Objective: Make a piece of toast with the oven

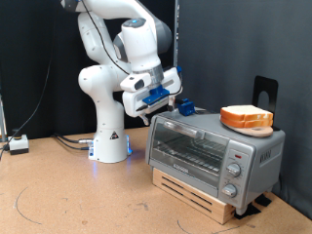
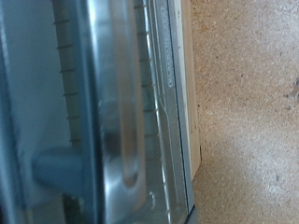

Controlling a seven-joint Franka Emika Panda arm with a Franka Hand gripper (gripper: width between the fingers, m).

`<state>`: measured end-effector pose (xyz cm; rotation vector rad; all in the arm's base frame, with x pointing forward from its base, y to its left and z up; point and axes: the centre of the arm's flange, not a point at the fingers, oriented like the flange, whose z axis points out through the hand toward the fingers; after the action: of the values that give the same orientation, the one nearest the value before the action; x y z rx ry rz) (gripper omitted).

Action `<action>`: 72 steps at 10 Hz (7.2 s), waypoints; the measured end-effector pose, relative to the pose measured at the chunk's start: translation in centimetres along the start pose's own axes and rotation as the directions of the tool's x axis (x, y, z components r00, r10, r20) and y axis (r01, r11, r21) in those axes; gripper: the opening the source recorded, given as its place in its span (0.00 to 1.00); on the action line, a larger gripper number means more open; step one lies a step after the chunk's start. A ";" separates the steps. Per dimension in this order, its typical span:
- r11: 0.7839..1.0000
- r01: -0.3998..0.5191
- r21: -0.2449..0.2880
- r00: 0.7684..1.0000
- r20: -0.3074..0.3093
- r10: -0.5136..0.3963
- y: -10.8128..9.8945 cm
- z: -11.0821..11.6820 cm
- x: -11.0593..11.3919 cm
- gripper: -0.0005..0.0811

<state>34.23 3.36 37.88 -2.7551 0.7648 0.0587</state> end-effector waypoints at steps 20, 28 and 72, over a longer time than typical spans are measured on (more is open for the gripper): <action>0.983 -0.131 -0.126 0.981 -0.159 0.111 6.9 4.3 9.8 1.00; 0.980 -0.155 -0.126 0.971 -0.203 0.127 7.8 7.5 13.6 1.00; 0.695 0.310 0.649 0.819 0.188 -0.542 3.1 -5.2 7.3 1.00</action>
<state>38.73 -4.32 41.24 -2.1373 -0.0157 0.1955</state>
